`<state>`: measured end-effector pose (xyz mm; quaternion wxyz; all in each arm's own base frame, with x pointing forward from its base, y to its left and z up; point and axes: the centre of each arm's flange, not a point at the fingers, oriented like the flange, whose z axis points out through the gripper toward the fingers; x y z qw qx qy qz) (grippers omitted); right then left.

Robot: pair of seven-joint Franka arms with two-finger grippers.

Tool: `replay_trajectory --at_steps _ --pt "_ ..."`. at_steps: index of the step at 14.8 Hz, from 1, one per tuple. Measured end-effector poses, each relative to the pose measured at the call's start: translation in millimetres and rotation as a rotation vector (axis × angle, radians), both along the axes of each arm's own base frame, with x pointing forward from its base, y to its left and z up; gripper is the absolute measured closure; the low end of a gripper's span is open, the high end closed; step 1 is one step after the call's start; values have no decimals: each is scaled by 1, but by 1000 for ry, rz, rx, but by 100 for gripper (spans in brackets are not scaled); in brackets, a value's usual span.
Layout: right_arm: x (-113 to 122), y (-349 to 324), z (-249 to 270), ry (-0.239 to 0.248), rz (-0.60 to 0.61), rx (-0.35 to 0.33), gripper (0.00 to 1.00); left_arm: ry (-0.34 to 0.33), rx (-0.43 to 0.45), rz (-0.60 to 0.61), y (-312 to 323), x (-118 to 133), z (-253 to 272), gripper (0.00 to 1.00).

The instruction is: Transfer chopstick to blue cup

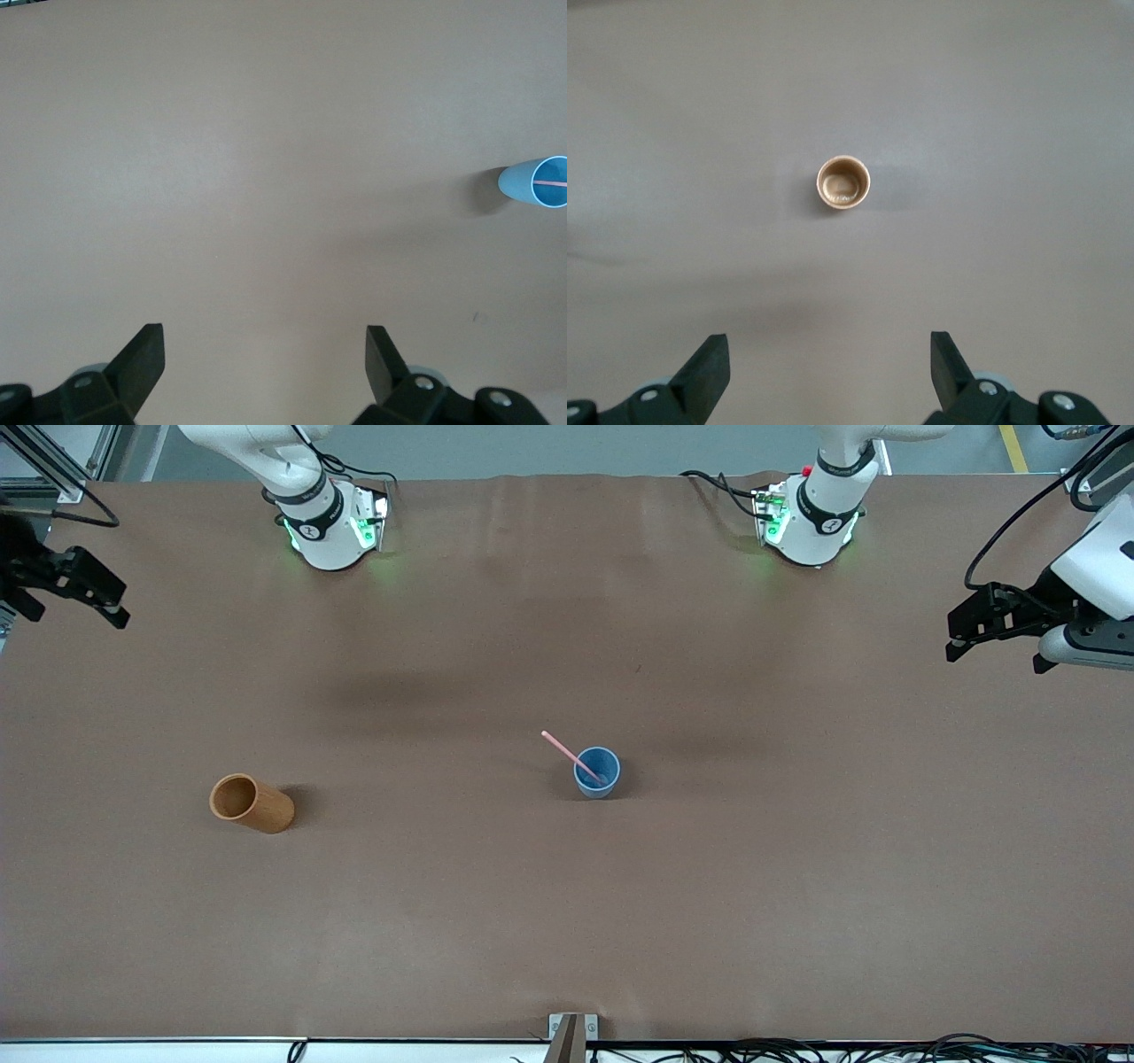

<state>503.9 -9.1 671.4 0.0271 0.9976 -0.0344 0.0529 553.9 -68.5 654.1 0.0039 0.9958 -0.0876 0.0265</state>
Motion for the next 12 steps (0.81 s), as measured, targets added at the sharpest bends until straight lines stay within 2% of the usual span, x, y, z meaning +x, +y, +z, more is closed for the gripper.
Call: replay_trajectory --at_steps 6,9,12 --pt "35 -12 -1 41 4 8 0 4 0 0 0 0 0 0" --pt "32 -18 -6 85 36 7 0 5 1 0 0 0 0 0" --pt "32 -21 -9 99 42 7 0 5 1 0 0 0 -1 0"
